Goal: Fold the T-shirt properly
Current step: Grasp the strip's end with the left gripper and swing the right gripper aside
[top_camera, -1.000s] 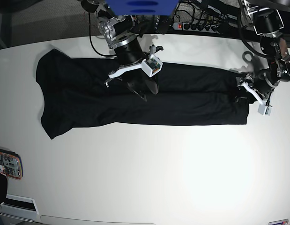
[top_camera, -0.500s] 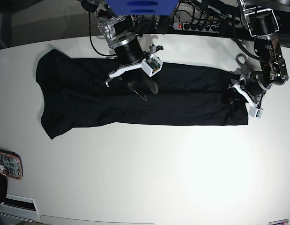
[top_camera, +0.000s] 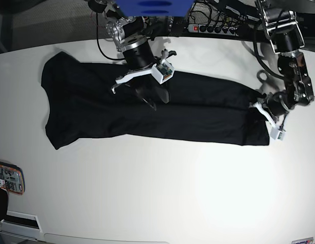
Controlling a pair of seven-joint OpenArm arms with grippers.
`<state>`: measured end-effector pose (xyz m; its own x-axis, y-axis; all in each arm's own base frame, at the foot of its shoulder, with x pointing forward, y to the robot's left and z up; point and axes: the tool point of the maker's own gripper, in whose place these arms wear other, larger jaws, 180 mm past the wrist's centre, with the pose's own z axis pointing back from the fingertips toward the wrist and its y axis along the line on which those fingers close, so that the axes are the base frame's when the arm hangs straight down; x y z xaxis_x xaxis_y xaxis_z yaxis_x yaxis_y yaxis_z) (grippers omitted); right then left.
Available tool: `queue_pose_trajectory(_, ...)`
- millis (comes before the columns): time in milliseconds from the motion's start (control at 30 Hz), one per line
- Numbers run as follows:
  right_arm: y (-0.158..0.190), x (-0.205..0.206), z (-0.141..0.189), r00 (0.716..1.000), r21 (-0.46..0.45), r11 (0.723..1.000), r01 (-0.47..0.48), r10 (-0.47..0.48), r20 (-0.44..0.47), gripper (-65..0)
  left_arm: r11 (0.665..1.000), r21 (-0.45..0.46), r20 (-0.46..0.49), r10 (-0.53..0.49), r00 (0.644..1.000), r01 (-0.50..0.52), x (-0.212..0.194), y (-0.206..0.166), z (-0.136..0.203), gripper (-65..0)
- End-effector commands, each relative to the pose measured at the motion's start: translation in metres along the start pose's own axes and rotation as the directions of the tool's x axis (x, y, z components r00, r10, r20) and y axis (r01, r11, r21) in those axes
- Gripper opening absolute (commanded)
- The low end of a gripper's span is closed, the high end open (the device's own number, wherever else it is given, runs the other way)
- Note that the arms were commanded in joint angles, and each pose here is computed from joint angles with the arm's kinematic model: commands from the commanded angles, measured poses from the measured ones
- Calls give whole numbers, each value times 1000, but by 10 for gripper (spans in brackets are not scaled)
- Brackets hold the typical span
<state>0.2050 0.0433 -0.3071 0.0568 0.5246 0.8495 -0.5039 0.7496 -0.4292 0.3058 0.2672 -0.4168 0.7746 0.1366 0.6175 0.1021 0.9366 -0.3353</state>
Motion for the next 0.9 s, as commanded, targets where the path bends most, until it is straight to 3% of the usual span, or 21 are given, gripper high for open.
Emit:
queue_pose_trajectory(0, 1, 36, -4, 995, -61, 996, 60, -55, 85, -420, 1000, 27, 38, -14, 999, 13, 20, 14, 9, -650)
queue_pose_trajectory(167, -42, 31, -11, 994, -217, 973, 71, -52, 93, -420, 998, 59, 37, 0, 999, -2, 22, 31, 17, -650)
queue_pose_trajectory(300, -91, 26, -18, 996, -352, 935, 50, -18, 93, -420, 995, 90, 83, 34, 996, -42, 29, 45, 29, -650)
queue_pose_trajectory(500, -157, 21, -22, 996, -501, 865, 14, 30, 80, -420, 994, 108, 74, 1, 997, -9, 25, 47, 39, -650)
queue_pose_trajectory(633, -188, 11, -24, 997, -532, 847, -25, 57, 44, -420, 994, 107, 83, -25, 996, 16, 30, 42, 41, -650)
queue_pose_trajectory(700, -200, 1, -25, 999, -527, 850, 17, 4, 40, -420, 994, 109, 77, -26, 997, 18, 27, 42, 42, -650)
queue_pose_trajectory(767, -226, -7, -23, 992, -545, 829, 127, -96, 84, -420, 994, 108, 79, -26, 997, 17, 27, 41, 43, -650)
queue_pose_trajectory(867, -257, -22, -16, 938, -509, 788, 346, -294, 182, -420, 994, 107, 77, -24, 997, 16, 25, 41, 43, -650)
